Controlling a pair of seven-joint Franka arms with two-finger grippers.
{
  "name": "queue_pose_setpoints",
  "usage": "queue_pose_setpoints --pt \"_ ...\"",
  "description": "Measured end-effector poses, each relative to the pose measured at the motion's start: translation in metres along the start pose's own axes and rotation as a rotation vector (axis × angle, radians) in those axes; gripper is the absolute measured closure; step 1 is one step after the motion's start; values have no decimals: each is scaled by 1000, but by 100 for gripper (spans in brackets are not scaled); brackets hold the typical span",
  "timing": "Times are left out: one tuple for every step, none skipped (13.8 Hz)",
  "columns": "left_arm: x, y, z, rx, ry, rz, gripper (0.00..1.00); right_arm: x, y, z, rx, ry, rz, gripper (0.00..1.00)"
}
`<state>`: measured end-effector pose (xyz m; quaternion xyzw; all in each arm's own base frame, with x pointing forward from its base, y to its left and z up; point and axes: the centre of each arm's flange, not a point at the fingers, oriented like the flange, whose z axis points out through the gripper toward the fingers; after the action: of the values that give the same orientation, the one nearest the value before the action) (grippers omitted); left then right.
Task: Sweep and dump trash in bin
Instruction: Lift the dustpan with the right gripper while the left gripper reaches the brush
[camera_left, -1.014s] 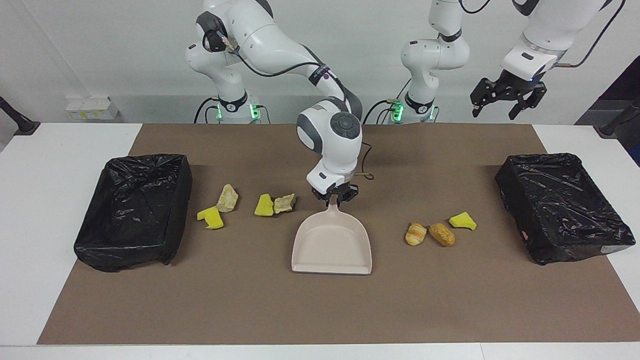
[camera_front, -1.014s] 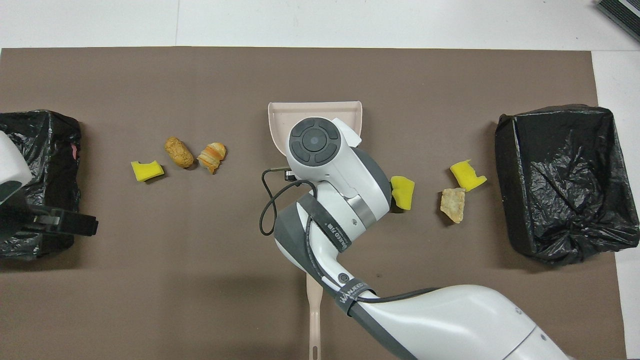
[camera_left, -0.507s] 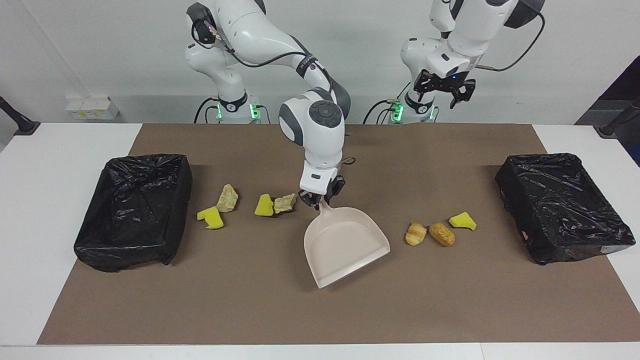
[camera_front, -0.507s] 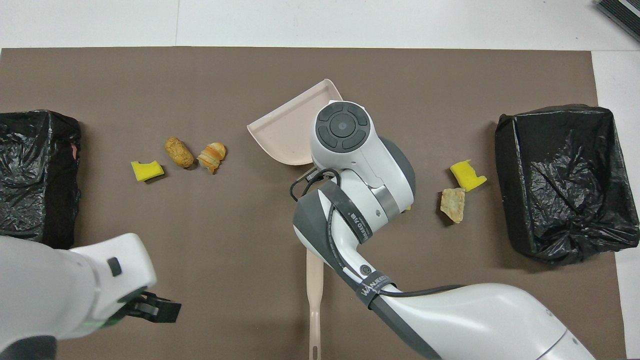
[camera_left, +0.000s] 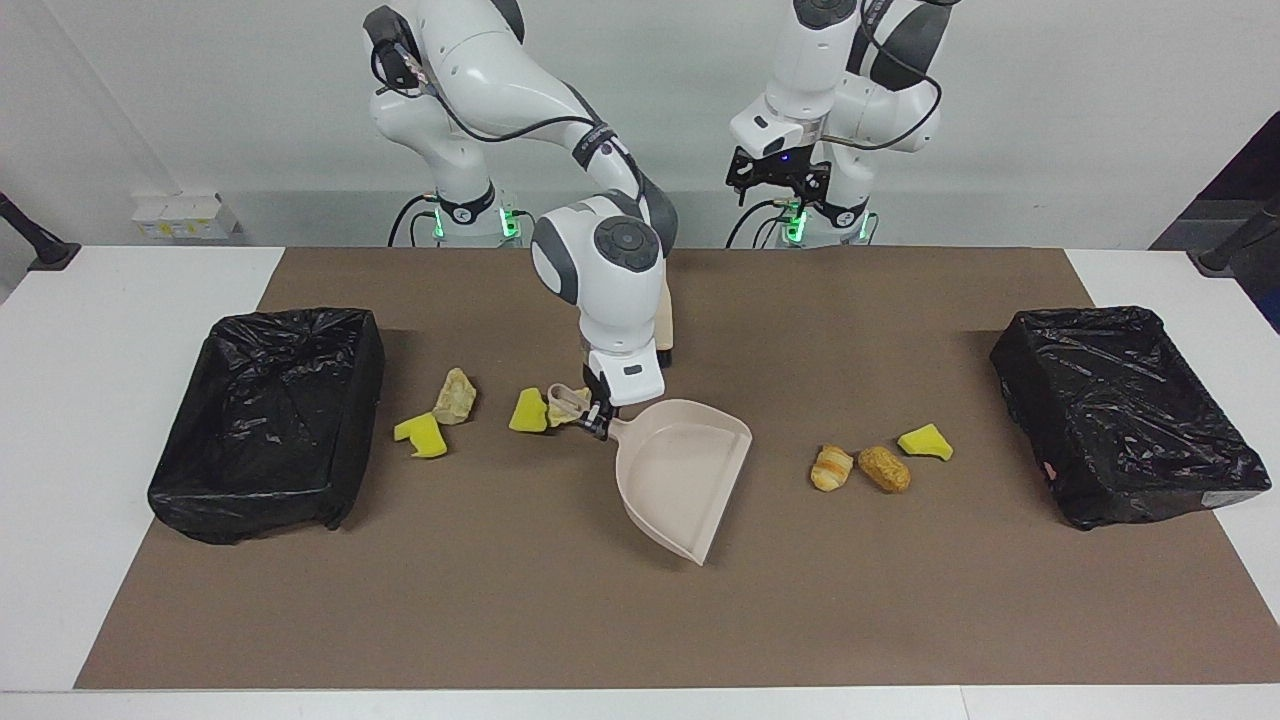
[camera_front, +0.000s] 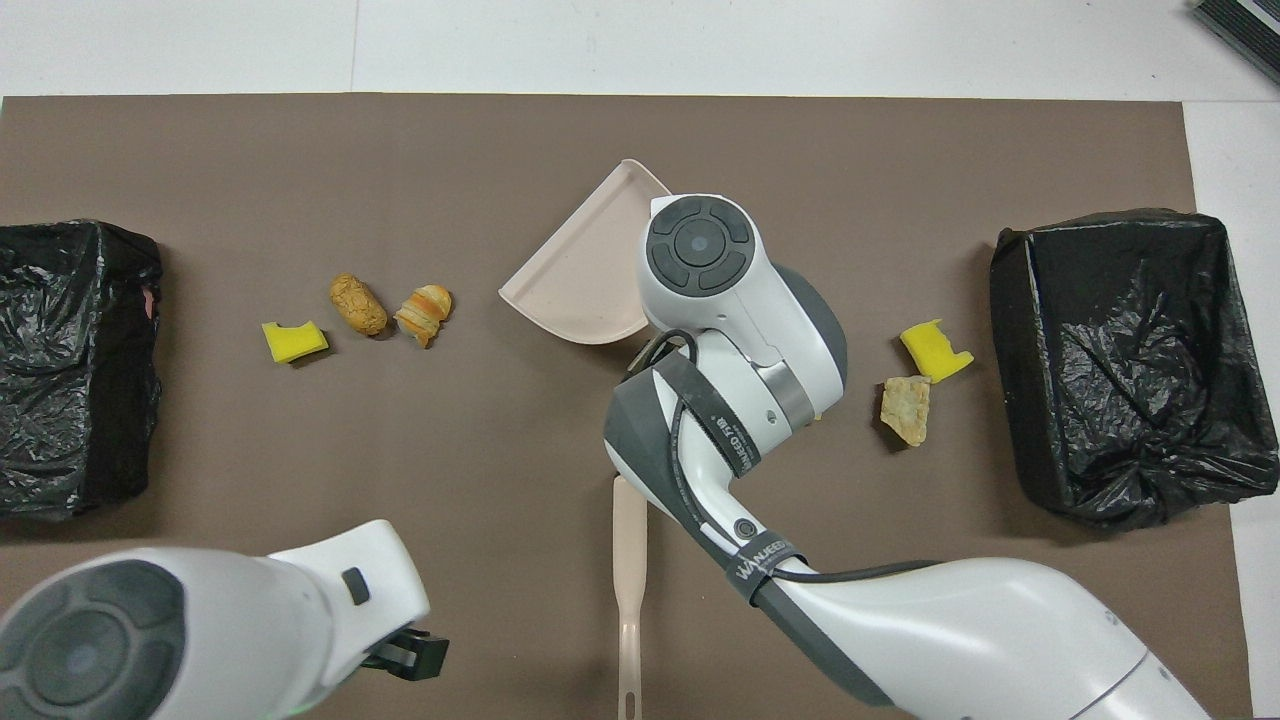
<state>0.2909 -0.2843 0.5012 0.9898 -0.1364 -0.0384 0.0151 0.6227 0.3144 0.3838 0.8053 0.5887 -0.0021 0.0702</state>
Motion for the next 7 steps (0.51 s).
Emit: queue_pose_setpoints --pt "-4 15 10 -12 27 -23 0 -3 3 1 -3 -3 -60 69" --pt "-9 30 22 -23 46 -44 0 -7 6 1 0 -13 -113 69" --pt "-12 43 35 -30 56 -60 0 -11 7 2 9 -33 -155 69" --pt "-13 59 51 -34 61 -80 0 -13 7 2 12 -58 -198 69" --pt "-11 75 72 -38 64 -99 0 -14 7 1 9 -78 -244 69" --pt "-6 90 94 -40 67 -113 0 -13 6 1 10 -87 -282 69" --pt "-1 103 117 -41 68 -123 0 -13 4 2 14 -93 -307 69"
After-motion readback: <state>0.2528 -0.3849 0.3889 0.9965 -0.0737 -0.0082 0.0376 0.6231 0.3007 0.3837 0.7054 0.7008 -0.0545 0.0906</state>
